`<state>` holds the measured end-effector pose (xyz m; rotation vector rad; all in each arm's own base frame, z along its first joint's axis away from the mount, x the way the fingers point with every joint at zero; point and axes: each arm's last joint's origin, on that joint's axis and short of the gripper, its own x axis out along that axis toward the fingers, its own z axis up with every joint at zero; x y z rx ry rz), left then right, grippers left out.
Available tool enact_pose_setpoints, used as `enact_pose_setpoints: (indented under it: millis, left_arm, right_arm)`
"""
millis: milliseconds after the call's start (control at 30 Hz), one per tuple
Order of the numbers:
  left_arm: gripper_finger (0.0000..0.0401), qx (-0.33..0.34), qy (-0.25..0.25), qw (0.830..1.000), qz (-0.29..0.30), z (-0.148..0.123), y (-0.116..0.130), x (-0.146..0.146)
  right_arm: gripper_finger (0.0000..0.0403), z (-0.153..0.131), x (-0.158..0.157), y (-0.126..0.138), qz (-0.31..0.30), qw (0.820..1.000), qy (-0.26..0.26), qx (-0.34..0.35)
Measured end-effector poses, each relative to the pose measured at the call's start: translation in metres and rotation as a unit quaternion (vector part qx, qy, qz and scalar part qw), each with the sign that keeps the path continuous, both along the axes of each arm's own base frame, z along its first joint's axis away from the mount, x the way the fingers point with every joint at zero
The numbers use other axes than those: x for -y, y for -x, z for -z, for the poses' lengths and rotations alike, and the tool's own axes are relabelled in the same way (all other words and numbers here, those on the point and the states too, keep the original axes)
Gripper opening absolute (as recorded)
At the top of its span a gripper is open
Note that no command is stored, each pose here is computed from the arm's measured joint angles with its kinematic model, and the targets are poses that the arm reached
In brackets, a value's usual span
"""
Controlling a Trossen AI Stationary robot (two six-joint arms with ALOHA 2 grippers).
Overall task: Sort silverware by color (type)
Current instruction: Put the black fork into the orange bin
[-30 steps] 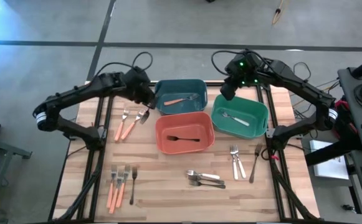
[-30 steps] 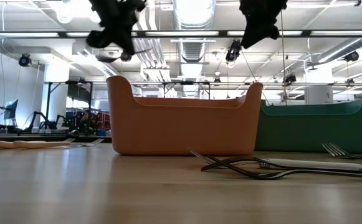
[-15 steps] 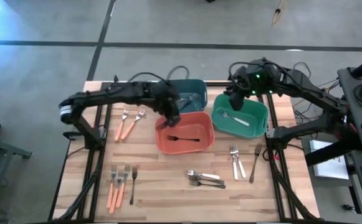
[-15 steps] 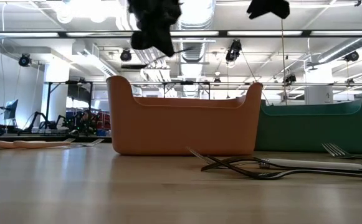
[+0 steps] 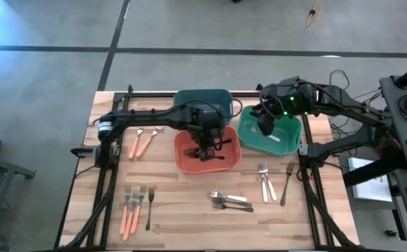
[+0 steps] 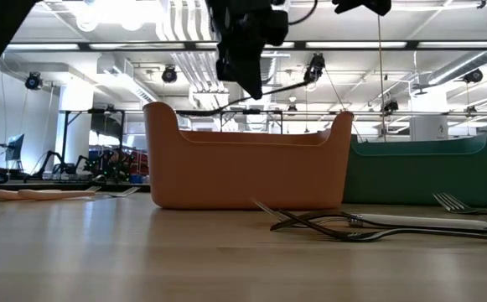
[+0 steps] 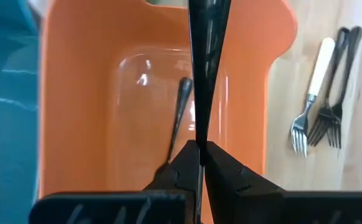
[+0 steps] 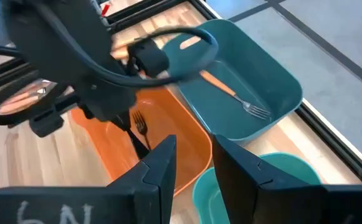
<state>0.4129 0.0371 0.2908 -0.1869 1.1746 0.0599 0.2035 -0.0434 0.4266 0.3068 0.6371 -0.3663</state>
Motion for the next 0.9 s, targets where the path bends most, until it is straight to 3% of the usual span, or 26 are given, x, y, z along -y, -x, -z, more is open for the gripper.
enact_pose_setpoints:
  millis: [100, 400, 900]
  left_arm:
    - [0.0000, -0.004, 0.022, 1.000, 0.021, 0.007, -0.005, -0.002]
    - [0.0000, -0.063, 0.015, 0.997, 0.047, 0.035, -0.005, -0.008]
    - [0.0000, -0.049, 0.016, 0.998, 0.037, 0.060, -0.023, -0.011]
  right_arm:
    - [0.0095, 0.001, -0.002, -0.002, 0.003, 1.000, 0.004, -0.003]
    - [0.0095, 0.002, -0.002, -0.004, 0.007, 1.000, 0.004, -0.006]
    - [0.0095, 0.003, -0.001, -0.006, 0.015, 1.000, 0.008, -0.010]
